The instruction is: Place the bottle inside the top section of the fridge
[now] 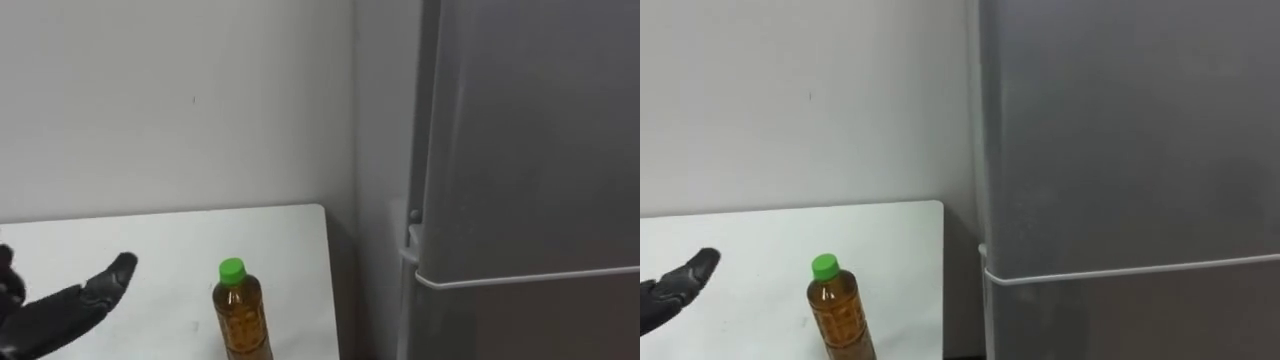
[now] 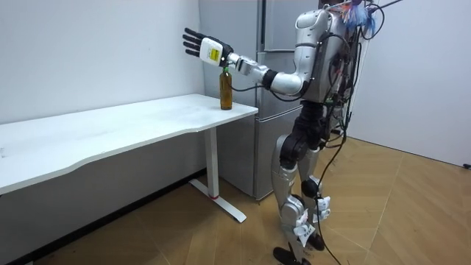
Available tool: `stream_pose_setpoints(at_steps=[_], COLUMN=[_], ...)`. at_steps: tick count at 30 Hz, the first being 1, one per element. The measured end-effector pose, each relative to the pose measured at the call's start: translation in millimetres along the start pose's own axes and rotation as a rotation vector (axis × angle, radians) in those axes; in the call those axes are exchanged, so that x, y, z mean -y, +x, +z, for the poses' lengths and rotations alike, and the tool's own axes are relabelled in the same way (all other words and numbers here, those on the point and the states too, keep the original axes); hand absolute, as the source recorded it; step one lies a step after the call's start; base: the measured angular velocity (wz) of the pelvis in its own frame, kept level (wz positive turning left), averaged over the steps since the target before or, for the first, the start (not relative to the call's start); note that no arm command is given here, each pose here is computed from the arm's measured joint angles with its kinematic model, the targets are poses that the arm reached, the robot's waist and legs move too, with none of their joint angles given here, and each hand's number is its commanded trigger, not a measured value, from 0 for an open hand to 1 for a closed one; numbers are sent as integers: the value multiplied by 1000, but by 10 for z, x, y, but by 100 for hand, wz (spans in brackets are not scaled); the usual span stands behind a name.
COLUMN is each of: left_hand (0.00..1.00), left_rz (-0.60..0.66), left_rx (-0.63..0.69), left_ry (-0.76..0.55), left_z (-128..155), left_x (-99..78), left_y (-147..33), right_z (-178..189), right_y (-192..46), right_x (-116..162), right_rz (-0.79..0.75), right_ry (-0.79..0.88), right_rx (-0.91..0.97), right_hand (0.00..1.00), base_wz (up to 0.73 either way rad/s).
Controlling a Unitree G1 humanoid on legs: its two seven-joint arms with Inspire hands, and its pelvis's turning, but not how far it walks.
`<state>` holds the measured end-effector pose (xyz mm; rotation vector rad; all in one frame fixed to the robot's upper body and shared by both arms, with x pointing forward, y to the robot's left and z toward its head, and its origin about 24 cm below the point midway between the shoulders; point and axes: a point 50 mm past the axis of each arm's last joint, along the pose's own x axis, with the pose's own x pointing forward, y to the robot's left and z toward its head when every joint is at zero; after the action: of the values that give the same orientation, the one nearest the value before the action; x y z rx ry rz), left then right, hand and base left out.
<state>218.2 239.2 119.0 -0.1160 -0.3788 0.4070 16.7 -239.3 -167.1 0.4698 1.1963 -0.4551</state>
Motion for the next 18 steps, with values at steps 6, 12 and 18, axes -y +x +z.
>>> stream_pose_setpoints(at_steps=[6, 12, 18], left_hand=[0, 0, 0], left_rz=[-186, -373, -512], left_rx=[31, 66, 119], left_ry=[-52, -111, -153], left_z=[124, 215, 323], left_x=[285, 611, 845], left_y=[11, 50, 67], right_z=[46, 76, 109], right_y=[23, 35, 43], right_x=[-59, -92, -108], right_rz=[25, 39, 46], right_ry=[-17, -29, -57], right_rx=[-3, 2, 3], right_hand=[0, 0, 0], base_wz=[-2, -1, -1])
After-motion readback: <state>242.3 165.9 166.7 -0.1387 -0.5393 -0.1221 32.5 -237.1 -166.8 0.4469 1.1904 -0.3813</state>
